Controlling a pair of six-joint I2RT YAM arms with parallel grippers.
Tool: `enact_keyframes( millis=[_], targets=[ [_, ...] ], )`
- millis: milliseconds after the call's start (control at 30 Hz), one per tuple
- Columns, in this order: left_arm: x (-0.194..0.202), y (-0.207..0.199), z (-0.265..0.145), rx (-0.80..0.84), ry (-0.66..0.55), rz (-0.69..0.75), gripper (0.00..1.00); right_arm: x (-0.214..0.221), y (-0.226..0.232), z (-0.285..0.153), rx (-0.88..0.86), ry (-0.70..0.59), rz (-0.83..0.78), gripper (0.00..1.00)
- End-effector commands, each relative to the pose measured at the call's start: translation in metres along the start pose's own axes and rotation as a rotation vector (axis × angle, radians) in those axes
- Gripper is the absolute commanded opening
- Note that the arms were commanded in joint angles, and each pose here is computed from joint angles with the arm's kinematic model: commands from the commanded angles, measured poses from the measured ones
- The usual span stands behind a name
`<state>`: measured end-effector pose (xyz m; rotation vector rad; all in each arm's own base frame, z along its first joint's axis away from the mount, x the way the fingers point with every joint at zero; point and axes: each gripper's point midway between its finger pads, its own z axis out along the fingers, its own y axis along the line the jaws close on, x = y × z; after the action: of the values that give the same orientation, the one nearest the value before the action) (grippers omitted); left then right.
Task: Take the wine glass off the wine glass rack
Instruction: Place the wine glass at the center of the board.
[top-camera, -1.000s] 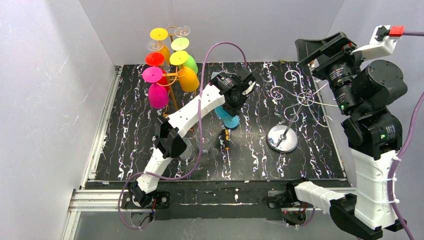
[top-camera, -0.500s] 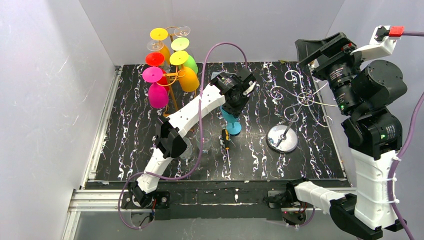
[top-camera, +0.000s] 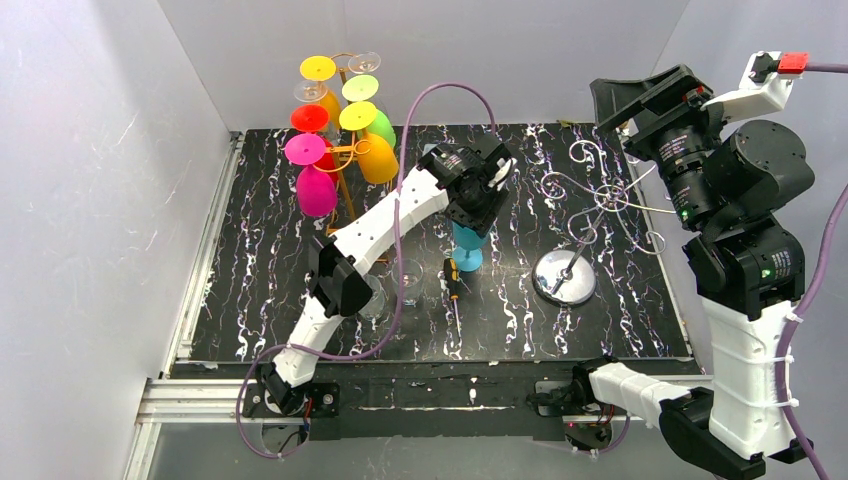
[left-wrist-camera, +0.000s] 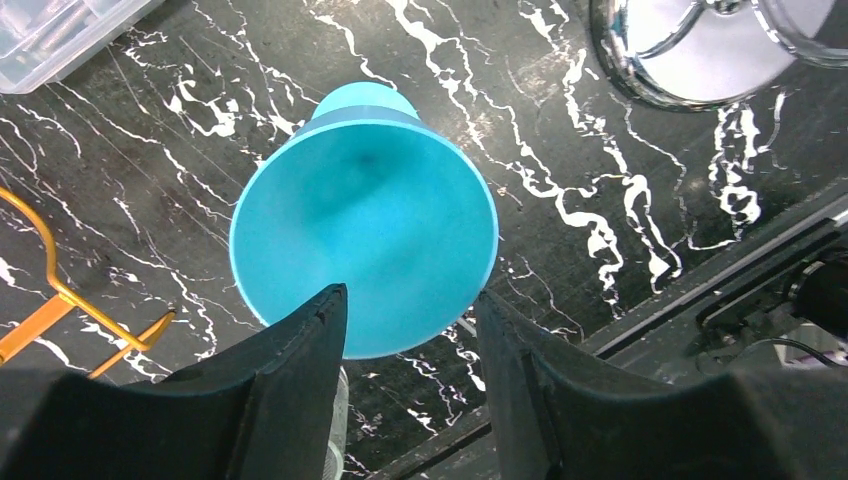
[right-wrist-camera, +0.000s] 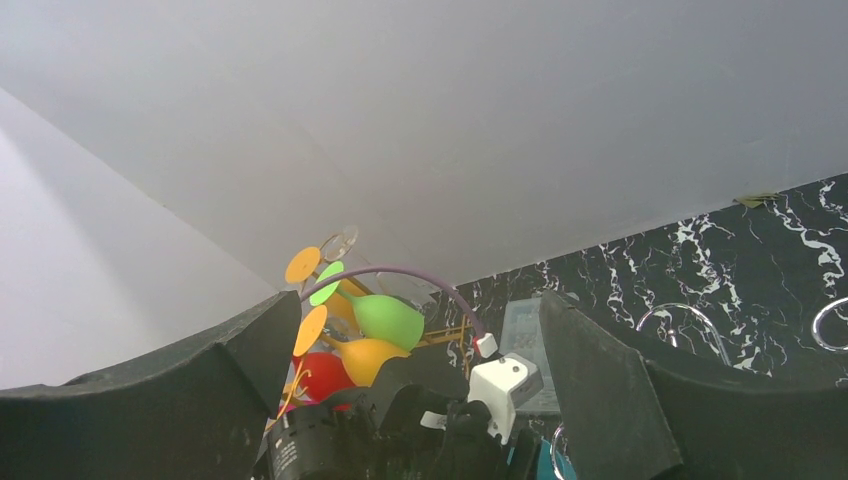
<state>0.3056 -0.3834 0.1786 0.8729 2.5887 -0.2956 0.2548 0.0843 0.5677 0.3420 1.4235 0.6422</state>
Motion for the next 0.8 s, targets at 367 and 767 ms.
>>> enact_keyframes(
  millis=[367, 767],
  targets=[
    [-0.027, -0.011, -0.111, 0.108, -0.24, -0.01, 0.64, -0.001, 0.01, -0.001, -0.051, 0.0, 0.008, 0.99],
    [-0.015, 0.063, -0.235, -0.115, -0.509, -0.108, 0.69, 0.049, 0.038, 0.037, -0.178, 0.219, 0.047, 0.99]
  ],
)
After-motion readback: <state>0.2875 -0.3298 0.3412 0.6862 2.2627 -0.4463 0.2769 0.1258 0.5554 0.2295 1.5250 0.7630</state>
